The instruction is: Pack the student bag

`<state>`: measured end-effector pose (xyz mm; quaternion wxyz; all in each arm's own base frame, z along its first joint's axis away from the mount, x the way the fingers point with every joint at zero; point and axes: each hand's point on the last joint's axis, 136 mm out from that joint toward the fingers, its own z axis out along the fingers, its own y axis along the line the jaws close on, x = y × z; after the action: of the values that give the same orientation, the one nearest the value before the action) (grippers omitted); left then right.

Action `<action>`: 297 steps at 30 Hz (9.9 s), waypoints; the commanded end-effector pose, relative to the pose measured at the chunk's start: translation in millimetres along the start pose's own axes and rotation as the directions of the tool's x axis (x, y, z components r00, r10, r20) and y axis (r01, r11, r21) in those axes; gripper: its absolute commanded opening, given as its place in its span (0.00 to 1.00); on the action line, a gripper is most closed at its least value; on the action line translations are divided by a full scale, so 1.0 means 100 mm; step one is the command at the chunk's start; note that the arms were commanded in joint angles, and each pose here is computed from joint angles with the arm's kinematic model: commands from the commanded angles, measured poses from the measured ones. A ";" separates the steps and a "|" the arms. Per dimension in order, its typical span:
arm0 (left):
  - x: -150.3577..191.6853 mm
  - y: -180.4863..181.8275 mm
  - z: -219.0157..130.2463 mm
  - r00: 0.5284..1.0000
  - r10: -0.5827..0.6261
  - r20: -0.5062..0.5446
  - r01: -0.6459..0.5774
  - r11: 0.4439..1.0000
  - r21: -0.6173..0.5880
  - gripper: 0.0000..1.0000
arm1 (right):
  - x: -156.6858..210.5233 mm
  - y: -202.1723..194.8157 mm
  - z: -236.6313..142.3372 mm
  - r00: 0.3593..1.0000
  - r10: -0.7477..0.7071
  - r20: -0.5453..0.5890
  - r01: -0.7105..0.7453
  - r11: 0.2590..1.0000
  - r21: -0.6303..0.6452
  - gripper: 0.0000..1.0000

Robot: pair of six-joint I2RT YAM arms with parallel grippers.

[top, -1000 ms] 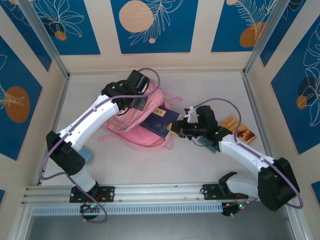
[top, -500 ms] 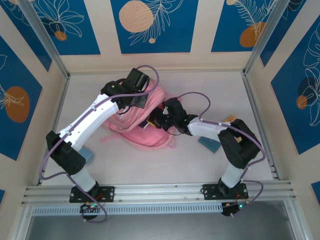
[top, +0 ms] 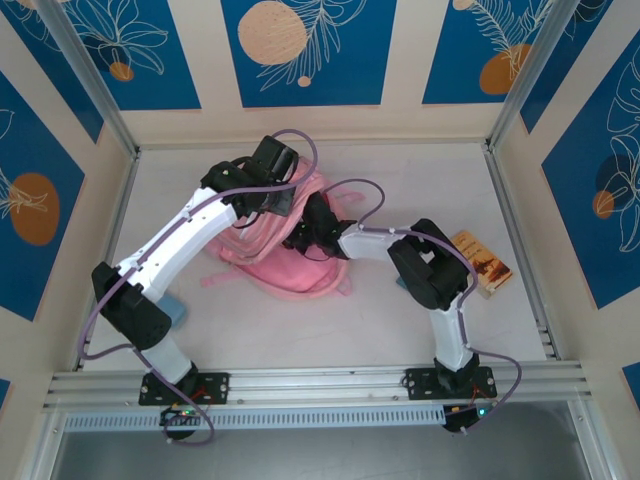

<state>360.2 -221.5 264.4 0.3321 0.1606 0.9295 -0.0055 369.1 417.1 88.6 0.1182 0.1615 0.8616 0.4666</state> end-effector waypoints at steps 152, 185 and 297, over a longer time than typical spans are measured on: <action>1.24 -0.21 0.54 0.924 -0.359 -0.134 0.382 0.891 0.244 0.96 | -0.26 -1.50 -1.22 0.923 -0.221 -0.314 0.382 0.605 0.699 0.28; 1.06 -1.99 1.31 0.942 -0.055 -0.332 0.214 0.859 0.465 0.76 | -0.11 -2.02 -2.48 0.984 0.113 0.137 -0.172 0.808 0.563 0.47; 0.31 -1.25 -0.45 0.884 -0.411 -0.222 0.365 0.313 0.877 0.42 | 0.27 0.16 -2.89 0.928 -0.356 -0.114 0.295 0.884 -0.363 0.00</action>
<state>275.9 -327.2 241.0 0.1846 0.0657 0.8098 -0.5530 247.7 209.3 237.7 0.1449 -0.0277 0.8084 0.5698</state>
